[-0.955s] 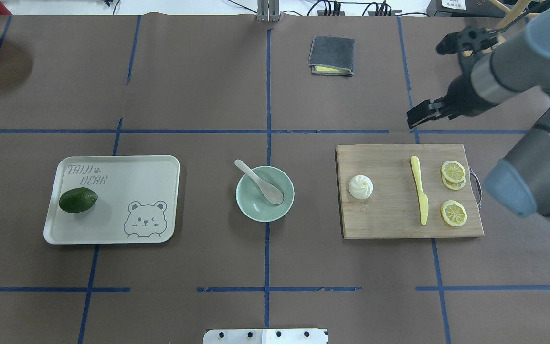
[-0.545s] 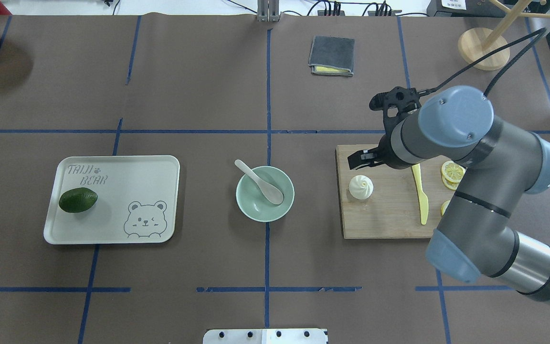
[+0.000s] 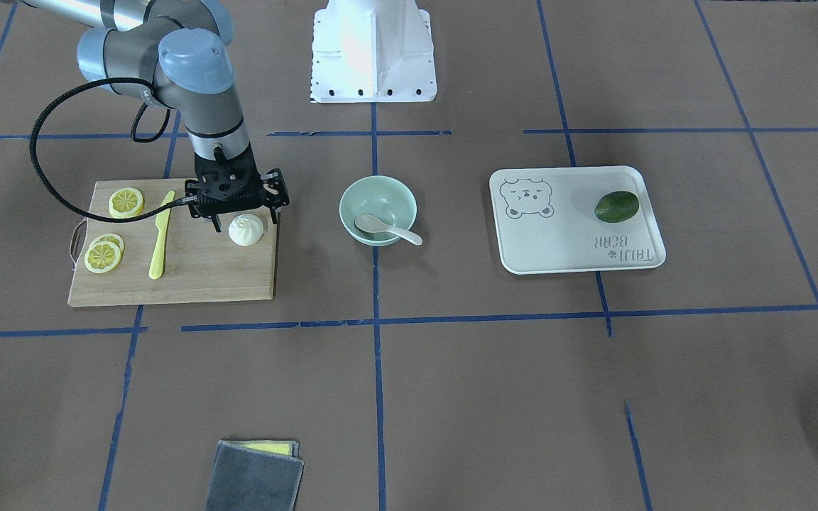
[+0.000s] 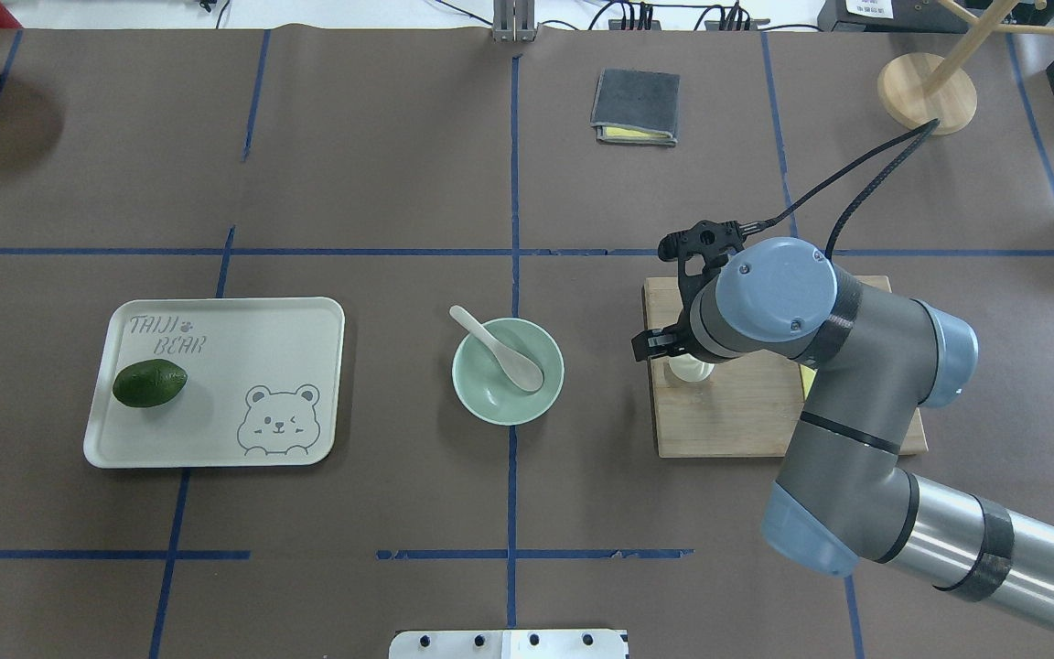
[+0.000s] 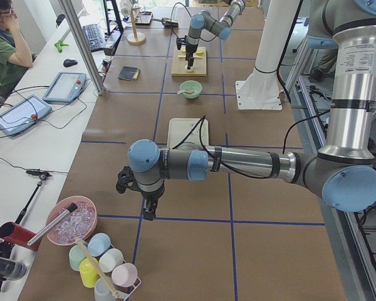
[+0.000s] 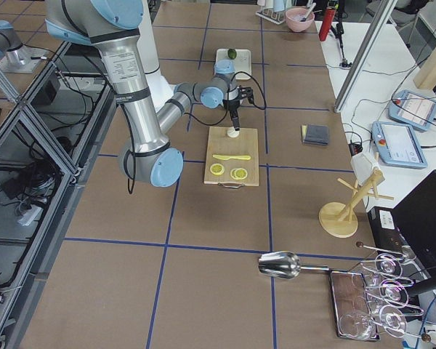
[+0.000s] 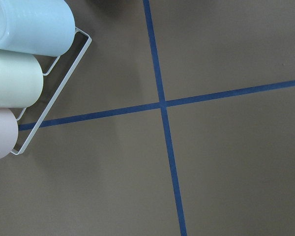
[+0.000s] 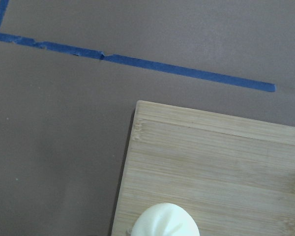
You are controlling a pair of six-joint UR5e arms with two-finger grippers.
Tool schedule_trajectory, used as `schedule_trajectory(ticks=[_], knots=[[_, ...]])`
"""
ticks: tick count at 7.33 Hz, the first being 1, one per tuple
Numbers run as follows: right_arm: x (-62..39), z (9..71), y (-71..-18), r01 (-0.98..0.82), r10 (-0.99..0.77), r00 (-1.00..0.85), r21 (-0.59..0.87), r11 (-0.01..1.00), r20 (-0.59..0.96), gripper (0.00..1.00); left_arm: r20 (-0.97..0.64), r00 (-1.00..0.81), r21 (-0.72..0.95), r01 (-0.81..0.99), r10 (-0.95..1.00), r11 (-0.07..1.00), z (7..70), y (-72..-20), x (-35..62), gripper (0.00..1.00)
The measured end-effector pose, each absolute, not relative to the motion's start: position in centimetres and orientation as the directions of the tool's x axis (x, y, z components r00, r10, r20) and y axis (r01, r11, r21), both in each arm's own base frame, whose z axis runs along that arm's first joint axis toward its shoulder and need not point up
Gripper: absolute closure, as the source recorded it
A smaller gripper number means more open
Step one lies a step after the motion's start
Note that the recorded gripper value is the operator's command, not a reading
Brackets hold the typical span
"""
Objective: Put spoon and bun in bowl
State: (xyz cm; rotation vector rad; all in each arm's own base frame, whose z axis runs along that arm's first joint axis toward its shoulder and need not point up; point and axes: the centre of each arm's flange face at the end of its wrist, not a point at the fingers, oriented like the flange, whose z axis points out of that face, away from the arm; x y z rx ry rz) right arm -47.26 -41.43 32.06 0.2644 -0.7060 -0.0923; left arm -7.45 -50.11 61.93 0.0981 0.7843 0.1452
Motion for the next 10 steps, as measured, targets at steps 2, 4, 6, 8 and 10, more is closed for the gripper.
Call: schedule_trajectory(ticks=[2,4,6,8,10], knots=[[-47.7,32.8,-41.2,0.006,-0.176,0.766,0.268,0.963,0.618,0.25,-0.696,0.699,0.142,-0.094,0.167,0.985,61.9,-50.1,-7.5,0.00],[-48.2,33.5,-41.1,0.016,-0.178,0.774,0.262,0.965,0.608,0.77,-0.695,0.699,0.144,-0.094,0.168,0.985,61.8,-50.2,-7.5,0.00],[-48.4,33.5,-41.1,0.019,-0.179,0.773,0.260,0.965,0.608,1.00,-0.695,0.699,0.146,-0.094,0.169,0.985,61.8,-50.2,-7.5,0.00],[-48.4,33.3,-41.1,0.018,-0.179,0.771,0.259,0.966,0.611,1.00,-0.695,0.699,0.148,-0.094,0.171,0.984,61.6,-50.3,-7.5,0.00],[-48.6,31.2,-41.5,-0.002,-0.173,0.758,0.267,0.964,0.629,1.00,-0.694,0.699,0.152,-0.094,0.174,0.984,61.4,-50.4,-7.5,0.00]])
